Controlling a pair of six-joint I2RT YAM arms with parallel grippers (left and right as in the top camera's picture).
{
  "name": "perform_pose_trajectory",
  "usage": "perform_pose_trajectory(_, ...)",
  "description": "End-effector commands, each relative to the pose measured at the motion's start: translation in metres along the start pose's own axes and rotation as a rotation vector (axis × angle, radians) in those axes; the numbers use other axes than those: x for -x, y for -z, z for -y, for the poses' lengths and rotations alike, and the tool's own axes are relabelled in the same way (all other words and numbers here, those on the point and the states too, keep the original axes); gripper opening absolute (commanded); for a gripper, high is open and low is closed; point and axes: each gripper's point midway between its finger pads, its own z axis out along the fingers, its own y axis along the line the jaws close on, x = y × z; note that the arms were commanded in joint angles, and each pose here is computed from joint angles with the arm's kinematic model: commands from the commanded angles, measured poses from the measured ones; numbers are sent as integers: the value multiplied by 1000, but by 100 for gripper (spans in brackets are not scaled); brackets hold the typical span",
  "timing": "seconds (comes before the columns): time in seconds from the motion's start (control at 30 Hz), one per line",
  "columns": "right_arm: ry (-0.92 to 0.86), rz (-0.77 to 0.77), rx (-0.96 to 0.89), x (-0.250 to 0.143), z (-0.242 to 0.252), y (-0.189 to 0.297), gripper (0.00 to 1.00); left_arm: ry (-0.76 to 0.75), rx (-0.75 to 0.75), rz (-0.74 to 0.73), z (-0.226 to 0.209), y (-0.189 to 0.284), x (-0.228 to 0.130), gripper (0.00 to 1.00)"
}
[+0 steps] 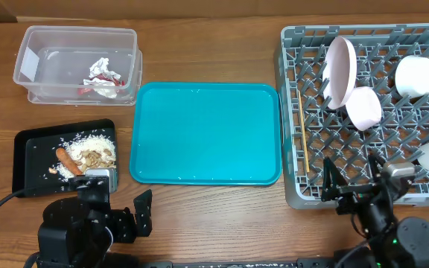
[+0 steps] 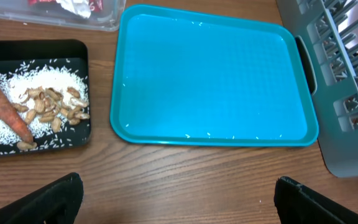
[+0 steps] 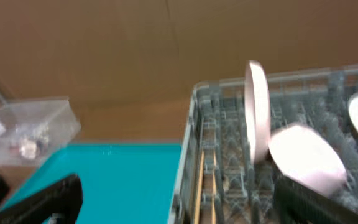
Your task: Sort waste into correct bins and load items into the dishwasher
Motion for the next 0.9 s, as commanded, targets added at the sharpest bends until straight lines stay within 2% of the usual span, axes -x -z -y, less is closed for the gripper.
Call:
perform_pose_trajectory(0.0, 11, 72, 18, -11, 2, -7, 100, 4, 3, 4, -1, 0, 0, 100)
perform_pose_trajectory(0.17, 23, 161, 35, -23, 6, -20, 100, 4, 3, 3, -1, 0, -1, 100)
perform_pose_trajectory(0.3, 113, 209, 48, -34, 6, -33, 100, 4, 3, 2, -1, 0, -1, 100)
perform_pose_trajectory(0.37, 202, 202, 75, -46, 3, -38, 100, 4, 3, 3, -1, 0, -1, 100)
perform_pose_trajectory(0.53, 191, 121, 73, -84, 10, -50, 100, 4, 3, 3, -1, 0, -1, 100)
perform_pose_trajectory(0.87, 191, 128, 67, -82, 11, -50, 100, 4, 3, 2, -1, 0, -1, 100)
